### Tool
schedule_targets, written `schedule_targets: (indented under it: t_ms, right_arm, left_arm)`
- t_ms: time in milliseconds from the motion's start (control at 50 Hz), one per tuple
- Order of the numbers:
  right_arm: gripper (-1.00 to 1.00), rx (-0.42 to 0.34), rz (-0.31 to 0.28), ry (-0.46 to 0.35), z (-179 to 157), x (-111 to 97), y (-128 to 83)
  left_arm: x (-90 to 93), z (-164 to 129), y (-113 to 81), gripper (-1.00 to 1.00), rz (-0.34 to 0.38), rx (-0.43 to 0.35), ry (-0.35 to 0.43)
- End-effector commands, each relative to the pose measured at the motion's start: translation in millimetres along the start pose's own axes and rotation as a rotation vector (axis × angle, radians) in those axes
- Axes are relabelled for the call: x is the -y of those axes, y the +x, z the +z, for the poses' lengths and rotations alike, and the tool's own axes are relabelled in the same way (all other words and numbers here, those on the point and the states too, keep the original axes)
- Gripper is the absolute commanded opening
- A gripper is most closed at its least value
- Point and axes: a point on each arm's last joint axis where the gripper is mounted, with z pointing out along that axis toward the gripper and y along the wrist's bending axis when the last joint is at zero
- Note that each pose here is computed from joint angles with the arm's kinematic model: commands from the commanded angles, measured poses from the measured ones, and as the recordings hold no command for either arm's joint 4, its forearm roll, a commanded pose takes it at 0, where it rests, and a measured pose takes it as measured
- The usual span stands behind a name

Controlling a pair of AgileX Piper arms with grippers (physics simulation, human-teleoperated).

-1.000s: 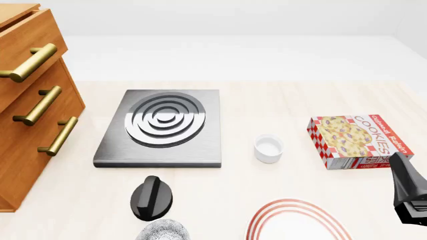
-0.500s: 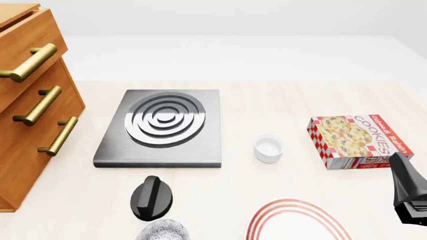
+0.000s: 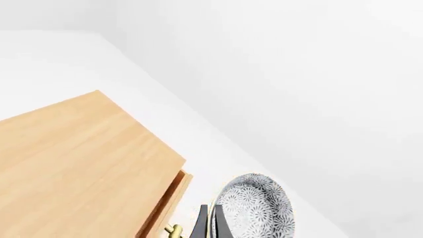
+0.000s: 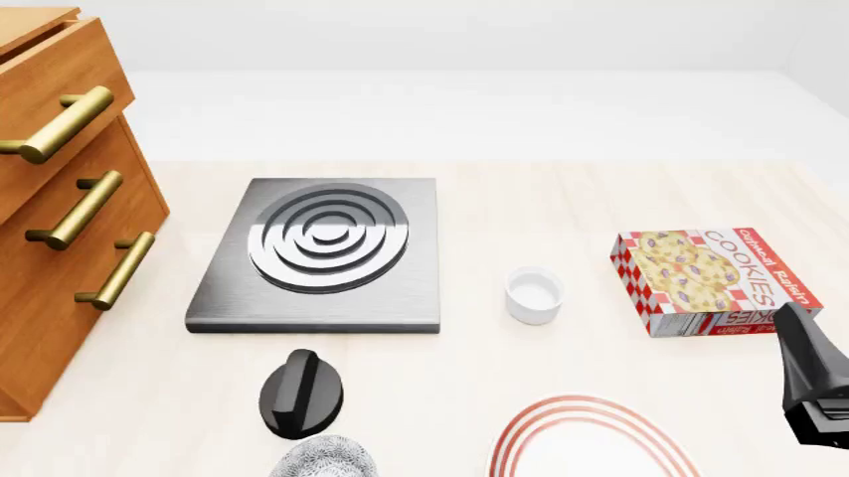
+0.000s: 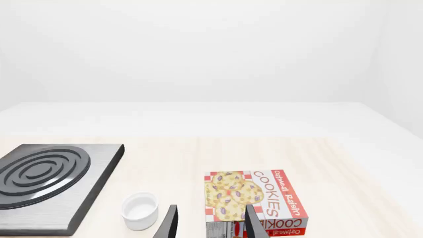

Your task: Pick the akita bowl on the wooden cabinet and place it on the plate.

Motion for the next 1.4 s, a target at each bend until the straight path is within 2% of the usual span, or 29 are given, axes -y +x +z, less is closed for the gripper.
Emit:
schedule_targets:
  t_ms: [20,740,1400]
  right_arm:
    - [1.00,0.000,0.000,0.000,0.0,0.0,0.0]
    - [1.00,0.000,0.000,0.000,0.0,0.0,0.0]
    - [1.00,0.000,0.000,0.000,0.0,0.0,0.0]
  left_arm:
    - [10.6,-9.0,-1.4,-1.00,-0.001,-0.011,0.051]
    - [33.2,-28.6,3.4,-1.00,-0.014,-0.080,0.182]
    - [51.2,-12.0,26.1,-1.00,-0.009,-0.176,0.285]
